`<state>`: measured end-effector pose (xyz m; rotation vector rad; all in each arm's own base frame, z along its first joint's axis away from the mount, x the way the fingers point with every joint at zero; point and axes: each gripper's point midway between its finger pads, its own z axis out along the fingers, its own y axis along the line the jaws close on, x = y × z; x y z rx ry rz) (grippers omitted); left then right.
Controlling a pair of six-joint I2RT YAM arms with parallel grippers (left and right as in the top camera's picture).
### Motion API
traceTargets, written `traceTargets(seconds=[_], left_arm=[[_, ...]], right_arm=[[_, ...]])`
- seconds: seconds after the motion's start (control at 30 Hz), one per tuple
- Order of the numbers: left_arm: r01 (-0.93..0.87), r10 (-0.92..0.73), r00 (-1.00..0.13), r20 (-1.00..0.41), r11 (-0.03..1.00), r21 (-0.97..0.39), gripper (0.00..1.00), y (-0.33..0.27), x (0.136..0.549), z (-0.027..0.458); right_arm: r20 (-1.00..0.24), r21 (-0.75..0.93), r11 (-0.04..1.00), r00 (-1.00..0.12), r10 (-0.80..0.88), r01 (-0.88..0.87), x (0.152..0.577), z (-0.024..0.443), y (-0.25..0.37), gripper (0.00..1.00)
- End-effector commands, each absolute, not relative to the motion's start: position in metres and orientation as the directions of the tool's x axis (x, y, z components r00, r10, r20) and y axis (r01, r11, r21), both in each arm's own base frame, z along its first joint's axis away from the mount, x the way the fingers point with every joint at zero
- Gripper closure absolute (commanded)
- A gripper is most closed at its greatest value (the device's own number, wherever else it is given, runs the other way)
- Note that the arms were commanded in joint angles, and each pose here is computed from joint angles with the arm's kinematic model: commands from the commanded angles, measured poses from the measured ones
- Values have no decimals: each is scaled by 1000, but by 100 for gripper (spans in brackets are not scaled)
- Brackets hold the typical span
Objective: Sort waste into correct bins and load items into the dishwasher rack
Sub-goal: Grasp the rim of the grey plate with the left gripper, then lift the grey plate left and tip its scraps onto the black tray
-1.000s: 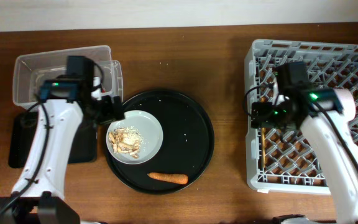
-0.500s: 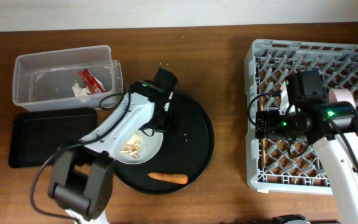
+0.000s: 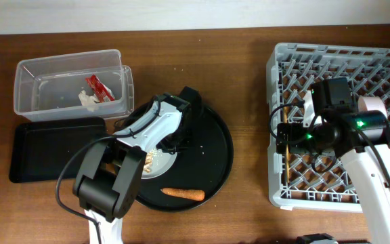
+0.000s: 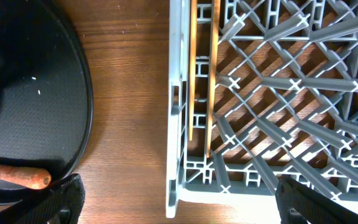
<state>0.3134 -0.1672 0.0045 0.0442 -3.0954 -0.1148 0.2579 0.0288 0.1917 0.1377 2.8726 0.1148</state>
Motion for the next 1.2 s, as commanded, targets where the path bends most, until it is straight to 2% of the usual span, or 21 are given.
traceTargets(seconds=[0.0, 0.1, 0.13, 0.27, 0.4, 0.53, 0.87, 1.07, 1.17], left_arm=[[-50, -54, -998, 29, 993, 109, 76, -165, 316, 2], [-49, -54, -998, 38, 992, 114, 98, -163, 313, -1], [-49, -54, -998, 38, 992, 114, 99, -163, 313, -1], [-46, -54, -997, 58, 991, 130, 99, -160, 308, 0], [-29, -43, -998, 47, 965, 262, 100, -137, 309, 16], [-27, -35, -999, 21, 952, 306, 100, -132, 320, 39], [-52, -45, -999, -29, 960, 274, 100, -136, 332, 97], [-177, -166, -984, -70, 961, 214, 100, -65, 344, 137], [-212, -210, -977, -33, 967, 143, 100, -30, 349, 136]], right_arm=[[-257, 101, 991, -960, 113, 89, 260, 194, 29, 3], [-256, 101, 991, -960, 113, 90, 259, 194, 29, 4], [-257, 101, 991, -960, 113, 89, 259, 194, 29, 4], [-253, 100, 991, -961, 113, 90, 259, 194, 29, 5], [-250, 100, 991, -962, 113, 90, 258, 194, 29, 5], [-250, 99, 991, -962, 113, 90, 258, 194, 29, 5], [-250, 98, 991, -962, 112, 90, 258, 194, 29, 5], [-245, 90, 992, -963, 112, 92, 256, 193, 27, 5], [-238, 84, 992, -965, 112, 94, 254, 193, 27, 5]])
